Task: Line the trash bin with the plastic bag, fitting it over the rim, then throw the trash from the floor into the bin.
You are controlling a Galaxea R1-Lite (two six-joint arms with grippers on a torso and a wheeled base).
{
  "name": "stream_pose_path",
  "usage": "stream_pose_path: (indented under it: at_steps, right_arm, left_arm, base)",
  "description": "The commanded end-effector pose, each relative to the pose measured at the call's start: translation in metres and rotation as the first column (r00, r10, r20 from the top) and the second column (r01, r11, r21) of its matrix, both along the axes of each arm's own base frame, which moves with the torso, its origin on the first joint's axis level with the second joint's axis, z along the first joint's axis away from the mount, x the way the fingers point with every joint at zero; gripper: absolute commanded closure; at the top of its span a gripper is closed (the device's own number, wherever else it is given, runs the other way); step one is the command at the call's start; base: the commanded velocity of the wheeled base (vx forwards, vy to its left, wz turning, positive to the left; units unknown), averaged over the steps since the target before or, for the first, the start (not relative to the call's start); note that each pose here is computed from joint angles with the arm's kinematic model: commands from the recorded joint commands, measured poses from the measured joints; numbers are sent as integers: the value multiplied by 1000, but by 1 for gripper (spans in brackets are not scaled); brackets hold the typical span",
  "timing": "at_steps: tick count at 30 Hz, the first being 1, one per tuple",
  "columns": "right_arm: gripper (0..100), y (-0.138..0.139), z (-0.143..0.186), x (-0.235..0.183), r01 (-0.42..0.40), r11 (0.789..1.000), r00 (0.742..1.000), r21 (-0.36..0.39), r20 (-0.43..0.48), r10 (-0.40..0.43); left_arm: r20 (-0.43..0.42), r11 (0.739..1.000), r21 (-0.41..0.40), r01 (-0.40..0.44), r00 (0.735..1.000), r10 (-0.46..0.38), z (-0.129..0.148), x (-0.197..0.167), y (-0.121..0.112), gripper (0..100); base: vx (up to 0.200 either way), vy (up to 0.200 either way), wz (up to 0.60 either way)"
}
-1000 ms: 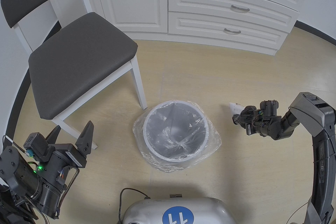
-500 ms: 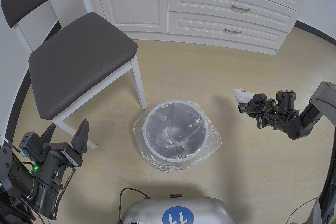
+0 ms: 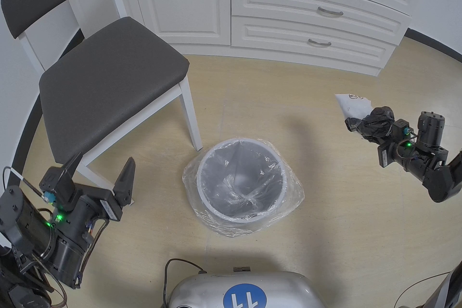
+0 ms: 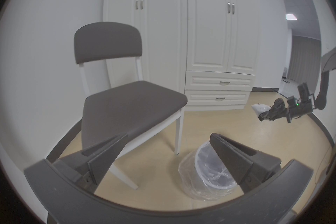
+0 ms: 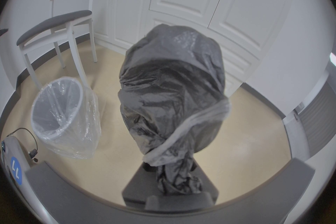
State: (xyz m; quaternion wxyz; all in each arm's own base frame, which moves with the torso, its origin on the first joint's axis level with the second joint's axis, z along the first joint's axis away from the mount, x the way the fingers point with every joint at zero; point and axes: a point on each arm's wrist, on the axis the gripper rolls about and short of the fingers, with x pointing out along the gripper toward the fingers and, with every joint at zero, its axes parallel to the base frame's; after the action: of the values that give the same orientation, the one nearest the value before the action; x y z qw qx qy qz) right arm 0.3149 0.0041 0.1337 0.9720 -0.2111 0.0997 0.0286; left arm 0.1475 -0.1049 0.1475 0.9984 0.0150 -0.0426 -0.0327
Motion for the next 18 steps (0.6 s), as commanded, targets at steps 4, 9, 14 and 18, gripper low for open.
stream_pose_path:
  at_steps: [4,9,14,18]
  right_arm:
    - [100,7,34,-57,-33,996,993,-83,106,42]
    - [100,7,39,-91,-3,991,988,-130,152,23]
    - [100,11,40,-124,1,989,981,-147,191,28]
    - [100,11,65,-121,5,945,957,-327,276,90]
  left_arm:
    - [44,999,12,37,998,-38,8,11,9,0]
    - [65,999,9,39,997,-39,13,10,10,0]
    - [152,996,-8,85,985,-83,30,6,16,0]
    - [165,989,25,143,975,-146,30,8,23,0]
  base:
    - [0,0,0]
    - [0,0,0]
    - [0,0,0]
    - [0,0,0]
